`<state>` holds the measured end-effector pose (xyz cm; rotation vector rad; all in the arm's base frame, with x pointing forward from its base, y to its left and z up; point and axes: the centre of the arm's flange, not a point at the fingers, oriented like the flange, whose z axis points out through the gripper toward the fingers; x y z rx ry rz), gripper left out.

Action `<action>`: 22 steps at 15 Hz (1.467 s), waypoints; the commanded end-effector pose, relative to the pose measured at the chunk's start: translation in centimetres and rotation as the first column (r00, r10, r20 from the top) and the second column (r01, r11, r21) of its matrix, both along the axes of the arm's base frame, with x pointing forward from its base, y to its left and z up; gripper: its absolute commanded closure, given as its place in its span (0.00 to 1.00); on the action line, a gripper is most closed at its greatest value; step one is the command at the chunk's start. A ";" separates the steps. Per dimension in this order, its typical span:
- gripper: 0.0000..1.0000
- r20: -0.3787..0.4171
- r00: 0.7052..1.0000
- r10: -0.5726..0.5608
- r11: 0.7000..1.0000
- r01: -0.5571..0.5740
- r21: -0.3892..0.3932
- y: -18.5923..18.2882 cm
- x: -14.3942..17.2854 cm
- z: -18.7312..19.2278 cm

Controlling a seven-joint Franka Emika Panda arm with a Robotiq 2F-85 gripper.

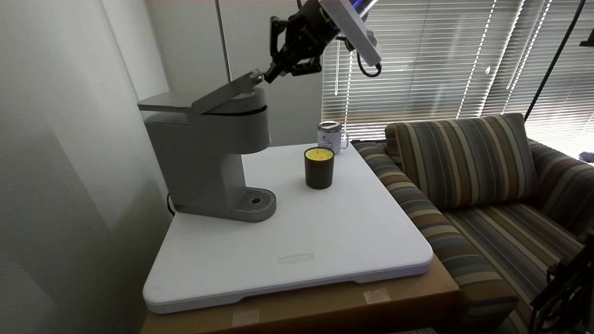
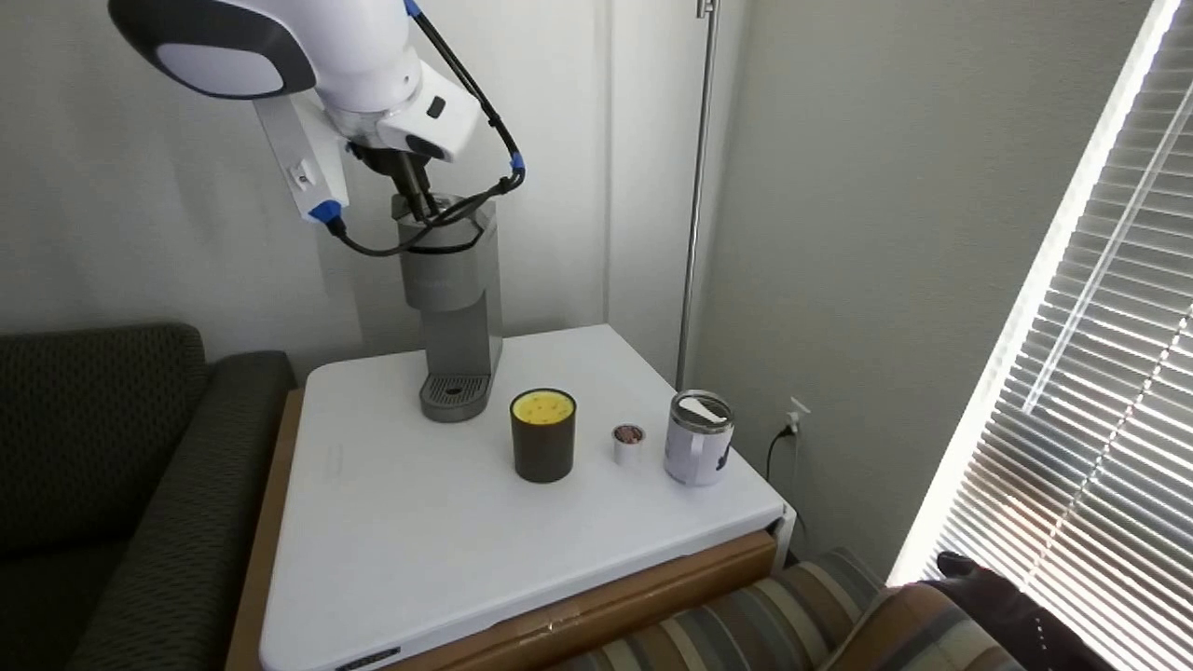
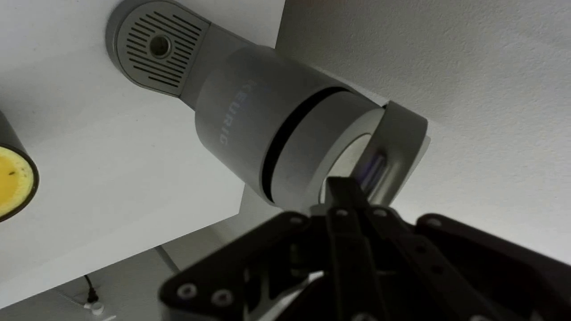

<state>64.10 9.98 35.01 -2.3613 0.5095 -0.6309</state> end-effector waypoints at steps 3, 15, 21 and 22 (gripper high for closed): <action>1.00 0.040 0.999 0.020 1.000 -0.020 0.019 0.1 0.7 1.0; 1.00 0.077 0.996 0.040 0.999 -0.041 0.009 1.1 1.8 2.8; 1.00 0.089 0.995 0.050 0.999 -0.050 0.004 1.6 2.6 3.5; 1.00 0.092 0.994 0.050 0.999 -0.051 0.003 1.7 2.8 3.6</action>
